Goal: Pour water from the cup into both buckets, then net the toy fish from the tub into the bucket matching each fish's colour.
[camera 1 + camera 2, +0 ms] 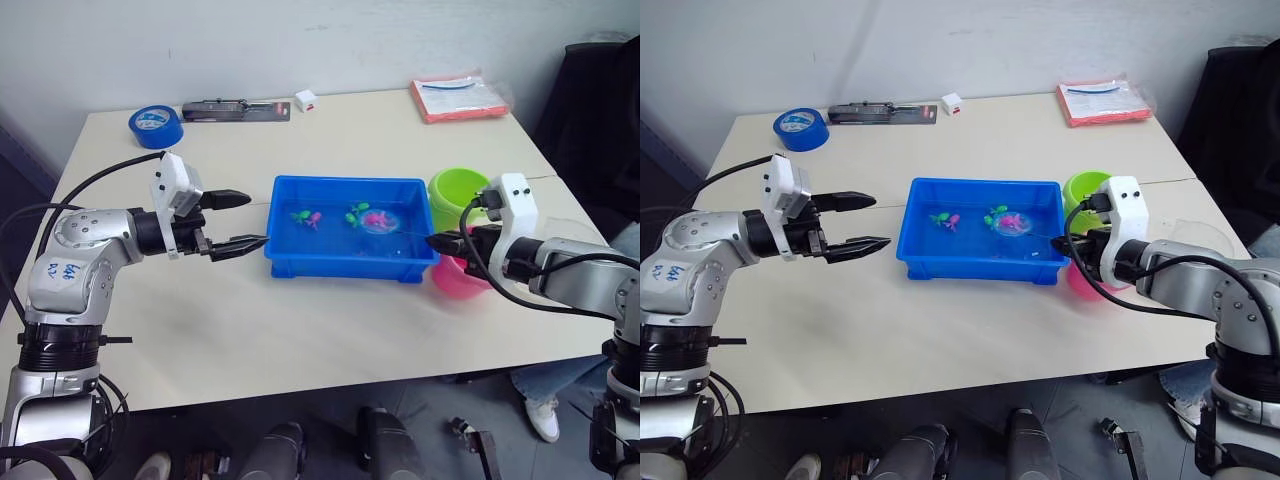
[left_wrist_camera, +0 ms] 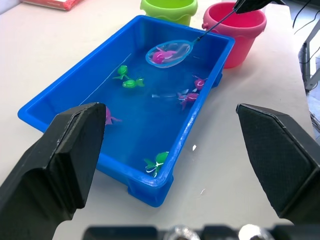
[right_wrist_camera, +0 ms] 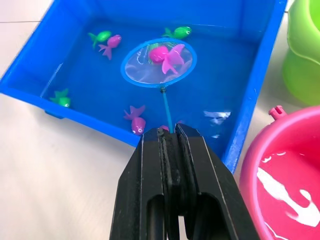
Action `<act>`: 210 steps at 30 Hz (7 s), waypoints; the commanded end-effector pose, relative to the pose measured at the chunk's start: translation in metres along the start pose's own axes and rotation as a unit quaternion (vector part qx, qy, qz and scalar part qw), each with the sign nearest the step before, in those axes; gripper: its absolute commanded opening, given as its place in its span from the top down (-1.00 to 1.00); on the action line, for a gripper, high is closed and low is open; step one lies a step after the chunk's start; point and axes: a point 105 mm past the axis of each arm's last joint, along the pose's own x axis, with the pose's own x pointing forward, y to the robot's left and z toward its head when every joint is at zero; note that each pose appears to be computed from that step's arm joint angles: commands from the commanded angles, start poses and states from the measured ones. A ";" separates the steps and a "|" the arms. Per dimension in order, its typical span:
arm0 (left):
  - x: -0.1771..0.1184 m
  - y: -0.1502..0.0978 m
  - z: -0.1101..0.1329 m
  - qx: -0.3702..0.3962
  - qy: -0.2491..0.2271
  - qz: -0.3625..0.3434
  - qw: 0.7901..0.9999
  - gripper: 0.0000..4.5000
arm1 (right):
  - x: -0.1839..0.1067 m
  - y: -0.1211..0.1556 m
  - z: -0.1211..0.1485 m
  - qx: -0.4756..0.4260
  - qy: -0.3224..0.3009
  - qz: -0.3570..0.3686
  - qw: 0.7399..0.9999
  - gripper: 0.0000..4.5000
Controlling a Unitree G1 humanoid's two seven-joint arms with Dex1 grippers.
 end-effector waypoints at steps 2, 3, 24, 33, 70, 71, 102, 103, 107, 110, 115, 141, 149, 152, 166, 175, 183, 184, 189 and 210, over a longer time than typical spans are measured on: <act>0.004 -0.002 0.013 0.021 -0.016 -0.014 1.000 -1.00 | -0.018 0.010 0.019 -0.027 -0.053 0.019 0.998 0.65; 0.004 -0.002 0.013 0.021 -0.017 -0.015 1.000 -1.00 | -0.020 0.011 0.020 -0.030 -0.060 0.022 0.997 0.65; 0.031 -0.002 0.015 0.014 -0.031 -0.073 0.997 -1.00 | -0.114 -0.027 0.014 -0.128 -0.105 -0.125 0.978 0.65; 0.036 -0.005 0.011 0.008 -0.031 -0.084 0.996 -1.00 | -0.130 -0.038 -0.003 -0.211 -0.073 -0.195 0.955 0.65; 0.047 -0.006 0.009 0.012 -0.036 -0.106 0.994 -1.00 | -0.131 -0.046 -0.021 -0.737 0.068 -0.209 0.640 0.65; 0.047 -0.007 0.009 0.012 -0.036 -0.106 0.994 -1.00 | -0.131 -0.046 -0.022 -0.744 0.068 -0.208 0.631 0.65; 0.049 -0.010 0.005 0.005 -0.045 -0.100 0.994 -1.00 | -0.141 -0.047 -0.039 -0.859 0.000 -0.218 0.462 0.65; 0.049 -0.010 0.005 0.005 -0.045 -0.100 0.994 -1.00 | -0.141 -0.047 -0.039 -0.860 -0.001 -0.219 0.462 0.65; 0.048 -0.010 0.005 0.004 -0.045 -0.099 0.994 -1.00 | -0.140 -0.047 -0.037 -0.851 -0.008 -0.223 0.476 0.65; 0.047 -0.010 0.004 0.003 -0.044 -0.097 0.994 -1.00 | -0.137 -0.043 -0.026 -0.838 -0.028 -0.228 0.495 0.65; 0.042 -0.009 0.002 -0.004 -0.038 -0.090 0.995 -1.00 | -0.124 -0.036 -0.005 -0.788 -0.056 -0.216 0.574 0.65; 0.006 -0.019 -0.005 -0.020 -0.008 -0.027 0.999 -1.00 | -0.013 0.000 0.028 -0.076 0.019 0.033 0.996 0.65; 0.006 -0.020 -0.005 -0.019 -0.009 -0.024 0.999 -1.00 | 0.008 -0.005 0.026 0.017 0.038 0.037 0.998 0.65; 0.006 -0.021 -0.005 -0.019 -0.008 -0.023 1.000 -1.00 | 0.012 -0.007 0.022 0.046 0.054 0.034 0.997 0.65; 0.005 -0.022 -0.005 -0.019 -0.007 -0.021 1.000 -1.00 | 0.015 -0.009 0.001 0.108 0.117 -0.011 0.987 0.65; 0.005 -0.022 -0.004 -0.017 -0.009 -0.015 1.000 -1.00 | 0.024 -0.010 0.001 0.145 0.125 -0.091 0.977 0.65; 0.003 -0.020 -0.002 -0.013 -0.007 -0.010 1.000 -1.00 | 0.039 -0.016 0.002 0.154 0.100 -0.155 0.971 0.65; 0.002 -0.020 -0.001 -0.012 -0.007 -0.010 1.000 -1.00 | 0.040 -0.016 0.002 0.156 0.094 -0.157 0.971 0.65; 0.000 -0.019 0.000 -0.009 -0.003 -0.008 1.000 -1.00 | 0.045 -0.016 0.011 0.138 0.057 -0.163 0.975 0.65; 0.004 -0.009 0.003 -0.001 -0.014 -0.015 1.000 -1.00 | 0.012 0.007 0.023 0.016 -0.034 -0.080 0.996 0.65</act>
